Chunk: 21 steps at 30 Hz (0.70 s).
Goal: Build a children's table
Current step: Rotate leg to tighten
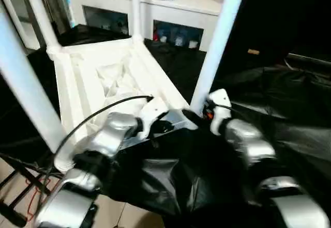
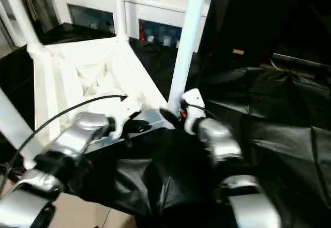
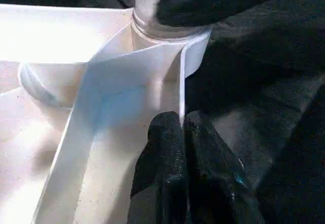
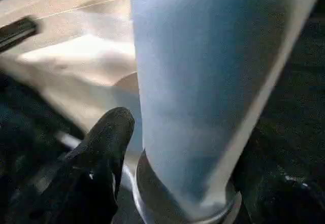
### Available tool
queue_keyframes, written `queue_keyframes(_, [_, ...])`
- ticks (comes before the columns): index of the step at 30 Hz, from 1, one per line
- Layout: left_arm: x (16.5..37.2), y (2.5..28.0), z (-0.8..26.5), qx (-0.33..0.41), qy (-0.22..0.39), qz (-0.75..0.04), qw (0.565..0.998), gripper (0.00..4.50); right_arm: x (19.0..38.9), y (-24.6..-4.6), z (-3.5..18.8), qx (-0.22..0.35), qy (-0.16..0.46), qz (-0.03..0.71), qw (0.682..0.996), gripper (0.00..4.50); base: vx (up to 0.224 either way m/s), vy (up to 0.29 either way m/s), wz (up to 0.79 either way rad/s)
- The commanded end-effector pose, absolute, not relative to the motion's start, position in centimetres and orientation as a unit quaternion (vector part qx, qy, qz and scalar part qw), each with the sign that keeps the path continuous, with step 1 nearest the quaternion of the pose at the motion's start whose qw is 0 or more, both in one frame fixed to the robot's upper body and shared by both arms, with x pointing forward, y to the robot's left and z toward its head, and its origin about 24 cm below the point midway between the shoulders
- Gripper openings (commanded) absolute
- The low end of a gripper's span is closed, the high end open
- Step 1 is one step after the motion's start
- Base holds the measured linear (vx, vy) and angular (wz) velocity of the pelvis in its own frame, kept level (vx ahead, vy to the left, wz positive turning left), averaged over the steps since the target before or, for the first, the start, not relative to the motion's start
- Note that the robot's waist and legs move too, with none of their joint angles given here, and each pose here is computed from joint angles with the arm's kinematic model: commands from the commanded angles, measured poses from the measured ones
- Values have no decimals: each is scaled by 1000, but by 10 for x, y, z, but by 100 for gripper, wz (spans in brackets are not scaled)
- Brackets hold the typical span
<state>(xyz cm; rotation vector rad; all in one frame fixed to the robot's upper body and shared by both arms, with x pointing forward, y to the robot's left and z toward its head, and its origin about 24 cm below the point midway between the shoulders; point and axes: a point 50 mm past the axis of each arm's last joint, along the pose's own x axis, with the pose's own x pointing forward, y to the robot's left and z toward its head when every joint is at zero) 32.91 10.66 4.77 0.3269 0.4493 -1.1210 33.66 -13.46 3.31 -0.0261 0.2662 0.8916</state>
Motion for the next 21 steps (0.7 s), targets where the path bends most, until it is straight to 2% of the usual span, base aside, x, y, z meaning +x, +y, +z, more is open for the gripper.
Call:
queue_keyframes(1, [321, 90, 51, 135, 174, -580, 784, 0, 317, -112, 19, -8, 162, 540, 826, 302, 0, 0, 0])
queue_keyframes(4, [316, 95, 51, 134, 179, -603, 766, 0, 313, -118, 22, -14, 167, 581, 797, 302, 0, 0, 0])
queue_keyframes(10, [304, 123, 49, 163, 216, -650, 710, 0, 301, -134, 20, -40, 200, 653, 729, 302, 0, 0, 0])
queue_keyframes(14, [303, 131, 49, 172, 224, -653, 702, 0, 298, -136, 21, -36, 206, 666, 716, 302, 0, 0, 0])
queue_keyframes(15, [303, 133, 49, 173, 227, -655, 699, 0, 298, -136, 21, -33, 209, 670, 712, 280, 0, 0, 0])
queue_keyframes(21, [301, 139, 49, 177, 234, -659, 692, 0, 295, -135, 20, -28, 213, 681, 701, 240, 0, 0, 0])
